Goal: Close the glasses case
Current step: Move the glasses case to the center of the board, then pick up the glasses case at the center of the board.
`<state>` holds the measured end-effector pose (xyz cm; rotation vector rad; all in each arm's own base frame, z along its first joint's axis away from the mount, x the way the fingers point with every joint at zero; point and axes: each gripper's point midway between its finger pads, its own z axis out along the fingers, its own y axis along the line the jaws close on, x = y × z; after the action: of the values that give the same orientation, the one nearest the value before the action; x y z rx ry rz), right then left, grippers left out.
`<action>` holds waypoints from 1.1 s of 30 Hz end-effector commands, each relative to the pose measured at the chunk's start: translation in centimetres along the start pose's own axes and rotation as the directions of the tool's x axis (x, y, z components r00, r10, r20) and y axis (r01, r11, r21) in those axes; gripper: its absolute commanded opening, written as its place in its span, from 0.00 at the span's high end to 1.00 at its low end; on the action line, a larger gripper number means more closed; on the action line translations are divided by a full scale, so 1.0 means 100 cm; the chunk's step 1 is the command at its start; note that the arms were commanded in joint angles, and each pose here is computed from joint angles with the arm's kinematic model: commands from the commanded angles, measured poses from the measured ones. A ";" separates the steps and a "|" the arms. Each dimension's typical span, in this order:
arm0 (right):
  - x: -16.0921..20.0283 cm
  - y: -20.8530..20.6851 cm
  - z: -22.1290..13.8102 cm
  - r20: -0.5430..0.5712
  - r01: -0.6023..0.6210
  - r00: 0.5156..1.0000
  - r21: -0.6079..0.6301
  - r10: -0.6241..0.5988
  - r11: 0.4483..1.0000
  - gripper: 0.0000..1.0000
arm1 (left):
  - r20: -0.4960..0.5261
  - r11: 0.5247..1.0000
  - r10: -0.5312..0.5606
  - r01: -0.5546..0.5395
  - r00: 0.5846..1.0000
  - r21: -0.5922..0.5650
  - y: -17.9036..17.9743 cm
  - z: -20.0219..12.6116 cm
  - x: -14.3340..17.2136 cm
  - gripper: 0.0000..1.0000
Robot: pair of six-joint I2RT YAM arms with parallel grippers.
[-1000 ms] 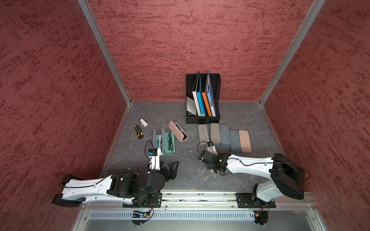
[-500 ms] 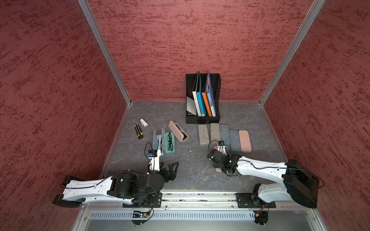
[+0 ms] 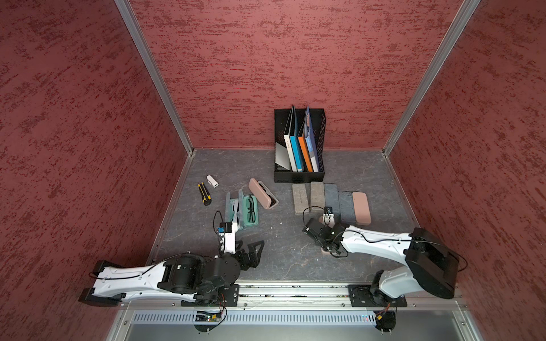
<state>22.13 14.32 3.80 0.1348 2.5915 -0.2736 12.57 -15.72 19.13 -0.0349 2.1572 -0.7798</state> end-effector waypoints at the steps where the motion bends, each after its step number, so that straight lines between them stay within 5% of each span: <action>1: 0.007 -0.041 -0.006 -0.038 0.051 0.998 0.162 -0.046 0.985 0.34 | 0.002 1.000 0.012 -0.012 1.000 0.029 -0.009 0.000 -0.002 0.00; 11: -0.005 -0.026 -0.001 -0.016 0.039 0.999 0.090 -0.038 0.995 0.32 | -0.010 0.999 0.016 -0.016 1.000 0.030 -0.009 0.001 0.002 0.00; 17: -0.034 0.015 -0.032 0.056 0.014 0.998 -0.175 -0.005 0.985 0.26 | -0.006 1.000 0.019 -0.019 1.000 -0.004 -0.007 0.002 -0.001 0.00; 20: -0.044 0.040 -0.055 0.088 0.034 0.996 -0.362 -0.002 0.932 0.17 | -0.027 0.997 0.010 -0.012 1.000 -0.076 0.000 0.004 -0.002 0.00; 25: -0.054 0.111 -0.096 0.116 0.134 0.990 -0.680 -0.075 0.721 0.09 | -0.106 0.987 -0.055 0.038 0.993 -0.156 0.010 0.023 -0.001 0.00; 29: -0.075 0.157 -0.113 0.091 0.166 0.984 -0.783 -0.154 0.599 0.10 | -0.111 0.979 -0.178 0.164 0.978 -0.121 0.018 0.035 -0.013 0.00; 33: -0.105 0.191 -0.106 0.085 0.180 0.977 -0.827 -0.197 0.533 0.12 | -0.067 0.966 -0.247 0.240 0.967 -0.101 0.028 0.028 -0.033 0.00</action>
<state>27.62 31.84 12.81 -0.3533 2.5303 0.7309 17.85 -12.63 17.47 -0.4163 2.2849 -0.6888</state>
